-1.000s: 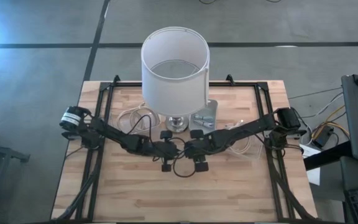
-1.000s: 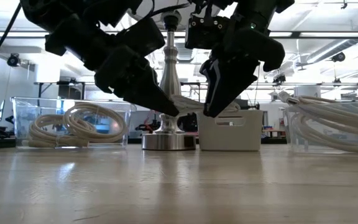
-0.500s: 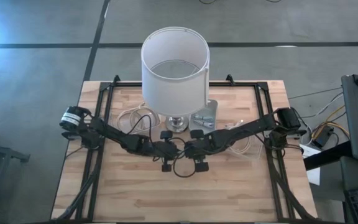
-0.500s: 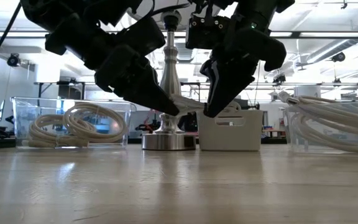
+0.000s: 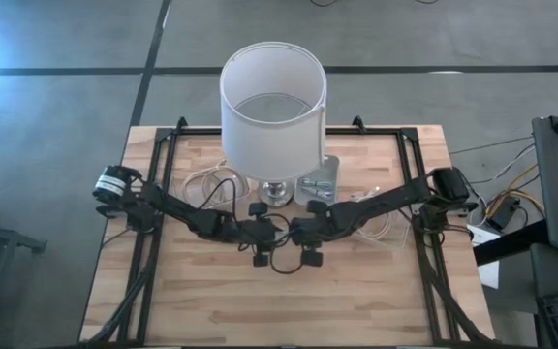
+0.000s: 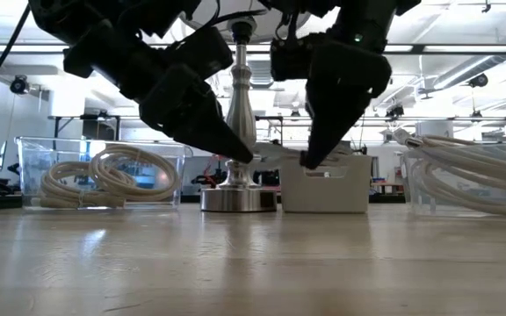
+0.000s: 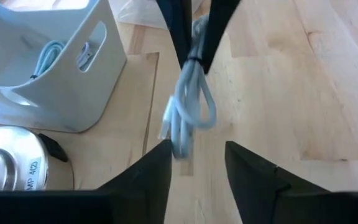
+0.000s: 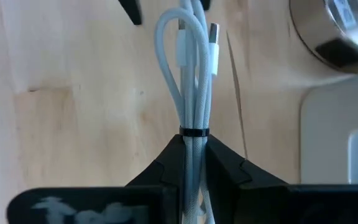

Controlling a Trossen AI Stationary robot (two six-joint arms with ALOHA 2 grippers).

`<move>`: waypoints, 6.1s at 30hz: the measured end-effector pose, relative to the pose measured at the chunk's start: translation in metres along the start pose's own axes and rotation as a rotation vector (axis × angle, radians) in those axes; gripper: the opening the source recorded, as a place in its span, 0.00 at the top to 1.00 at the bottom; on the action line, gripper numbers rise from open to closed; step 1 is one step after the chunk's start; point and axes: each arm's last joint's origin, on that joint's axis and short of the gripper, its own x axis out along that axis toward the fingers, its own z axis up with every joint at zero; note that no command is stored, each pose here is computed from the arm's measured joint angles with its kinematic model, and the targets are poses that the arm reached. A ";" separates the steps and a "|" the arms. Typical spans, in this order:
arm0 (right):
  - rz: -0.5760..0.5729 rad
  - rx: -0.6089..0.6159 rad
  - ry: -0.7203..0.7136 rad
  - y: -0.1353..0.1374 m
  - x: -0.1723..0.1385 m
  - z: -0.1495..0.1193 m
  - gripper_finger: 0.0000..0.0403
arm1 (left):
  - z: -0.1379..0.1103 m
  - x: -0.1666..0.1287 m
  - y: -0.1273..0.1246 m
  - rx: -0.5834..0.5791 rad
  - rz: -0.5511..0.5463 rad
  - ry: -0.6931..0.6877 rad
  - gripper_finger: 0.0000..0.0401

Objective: Pick & Place USB Port
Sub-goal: Put the blue charger cable into the gray bin, then return to Home Position

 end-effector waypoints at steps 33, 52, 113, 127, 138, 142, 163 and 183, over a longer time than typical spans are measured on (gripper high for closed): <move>-0.437 0.068 0.085 -0.149 -0.028 0.010 0.90 | -0.002 0.000 0.000 0.004 0.008 0.015 0.59; -0.346 0.071 0.029 -0.184 0.013 -0.017 0.90 | -0.004 0.000 0.000 0.008 0.009 0.029 0.59; -0.270 0.261 0.029 -0.103 -0.082 -0.009 0.83 | 0.013 -0.096 0.031 -0.084 0.200 -0.058 0.77; -0.156 0.187 -0.062 -0.083 -0.110 -0.055 0.85 | 0.008 -0.134 0.044 -0.107 0.221 -0.165 0.77; -0.071 0.176 -0.345 -0.080 -0.069 -0.077 0.85 | -0.016 -0.138 0.050 -0.178 0.296 -0.275 0.78; -0.070 0.166 -0.360 -0.081 -0.061 -0.082 0.86 | -0.018 -0.141 0.055 -0.190 0.441 -0.294 0.78; 0.109 0.030 -0.340 -0.069 -0.065 -0.086 0.85 | -0.015 -0.199 0.072 -0.193 0.431 -0.441 0.78; 0.296 -0.228 -0.733 -0.061 -0.145 -0.149 0.85 | -0.060 -0.232 0.082 -0.159 0.320 -0.534 0.78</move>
